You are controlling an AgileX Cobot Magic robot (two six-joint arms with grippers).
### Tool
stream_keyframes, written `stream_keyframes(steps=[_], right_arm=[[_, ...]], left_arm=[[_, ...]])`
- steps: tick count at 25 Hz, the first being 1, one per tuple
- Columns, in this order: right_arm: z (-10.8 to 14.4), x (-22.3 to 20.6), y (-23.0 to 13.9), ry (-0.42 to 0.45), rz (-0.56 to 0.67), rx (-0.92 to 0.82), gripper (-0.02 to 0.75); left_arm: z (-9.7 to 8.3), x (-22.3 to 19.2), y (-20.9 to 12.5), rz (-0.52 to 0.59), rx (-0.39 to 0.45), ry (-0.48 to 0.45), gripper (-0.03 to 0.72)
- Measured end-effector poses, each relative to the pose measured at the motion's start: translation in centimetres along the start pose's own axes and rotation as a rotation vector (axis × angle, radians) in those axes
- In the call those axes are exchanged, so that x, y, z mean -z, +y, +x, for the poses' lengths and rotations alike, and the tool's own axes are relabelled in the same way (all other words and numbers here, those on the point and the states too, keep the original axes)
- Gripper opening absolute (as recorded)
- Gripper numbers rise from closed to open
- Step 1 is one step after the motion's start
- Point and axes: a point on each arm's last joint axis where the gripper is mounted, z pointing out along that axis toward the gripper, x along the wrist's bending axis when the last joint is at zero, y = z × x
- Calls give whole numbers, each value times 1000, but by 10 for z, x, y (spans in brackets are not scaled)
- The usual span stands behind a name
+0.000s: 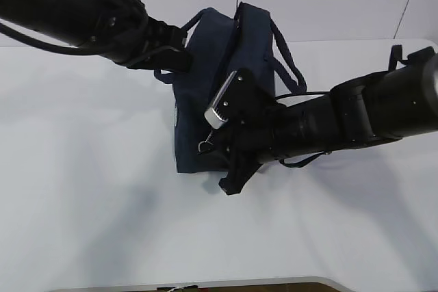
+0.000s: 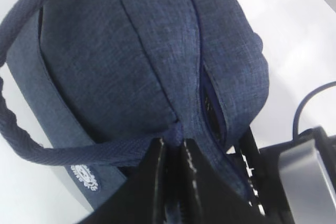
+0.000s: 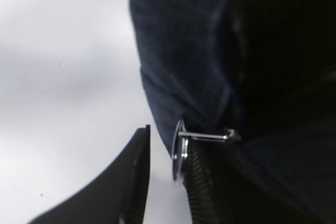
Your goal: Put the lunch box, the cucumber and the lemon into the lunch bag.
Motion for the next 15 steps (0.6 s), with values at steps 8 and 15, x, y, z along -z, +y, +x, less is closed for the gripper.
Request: stream_keyframes(steps=[8, 15], right_arm=[[-5, 0, 3, -29, 8, -33, 195], [-5, 0, 3, -31, 10, -35, 192]], left_arm=[[0, 0, 0, 0, -1, 1, 5], [0, 0, 0, 1, -2, 1, 5]])
